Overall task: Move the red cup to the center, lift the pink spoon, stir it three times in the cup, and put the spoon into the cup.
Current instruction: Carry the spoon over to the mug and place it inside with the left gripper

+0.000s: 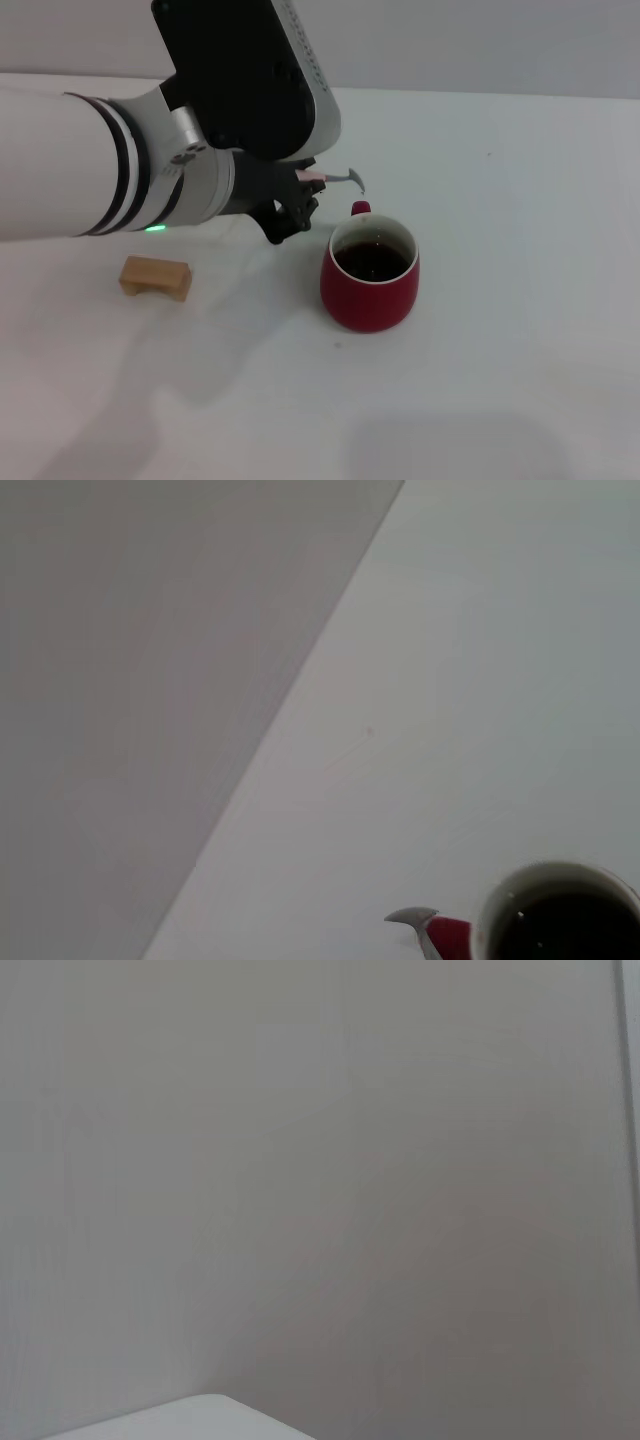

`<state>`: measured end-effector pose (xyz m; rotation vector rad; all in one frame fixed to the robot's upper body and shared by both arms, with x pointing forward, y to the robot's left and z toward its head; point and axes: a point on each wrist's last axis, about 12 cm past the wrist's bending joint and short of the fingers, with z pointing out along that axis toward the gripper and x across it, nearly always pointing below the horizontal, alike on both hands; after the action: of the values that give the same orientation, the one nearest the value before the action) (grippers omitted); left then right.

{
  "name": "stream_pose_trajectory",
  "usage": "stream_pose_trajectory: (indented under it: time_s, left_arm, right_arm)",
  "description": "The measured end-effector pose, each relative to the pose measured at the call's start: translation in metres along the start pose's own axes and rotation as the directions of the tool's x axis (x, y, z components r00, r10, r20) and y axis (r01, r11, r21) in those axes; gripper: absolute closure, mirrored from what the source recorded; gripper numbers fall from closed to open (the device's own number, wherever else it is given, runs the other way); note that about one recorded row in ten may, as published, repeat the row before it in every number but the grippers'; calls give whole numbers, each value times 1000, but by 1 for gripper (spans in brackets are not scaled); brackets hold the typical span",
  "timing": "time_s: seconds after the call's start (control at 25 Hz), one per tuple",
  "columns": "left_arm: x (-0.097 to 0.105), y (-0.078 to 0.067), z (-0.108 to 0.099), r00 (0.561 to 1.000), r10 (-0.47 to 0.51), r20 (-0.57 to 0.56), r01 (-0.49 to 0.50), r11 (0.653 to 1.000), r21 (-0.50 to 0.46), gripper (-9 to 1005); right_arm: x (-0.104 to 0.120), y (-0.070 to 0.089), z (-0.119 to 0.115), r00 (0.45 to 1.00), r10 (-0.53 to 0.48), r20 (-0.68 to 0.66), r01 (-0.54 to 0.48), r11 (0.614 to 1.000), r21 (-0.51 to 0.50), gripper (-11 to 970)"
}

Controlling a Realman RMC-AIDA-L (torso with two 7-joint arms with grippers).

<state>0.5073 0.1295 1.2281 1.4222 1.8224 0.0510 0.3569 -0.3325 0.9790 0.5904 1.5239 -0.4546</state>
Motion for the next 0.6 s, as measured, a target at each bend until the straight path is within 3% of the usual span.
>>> stream_pose_trajectory:
  time_s: [0.6]
  left_arm:
    - [9, 18, 1, 987, 161, 4, -161, 985, -65, 825]
  right_arm:
    - [4, -8, 5, 999, -21, -32, 22, 999, 24, 960]
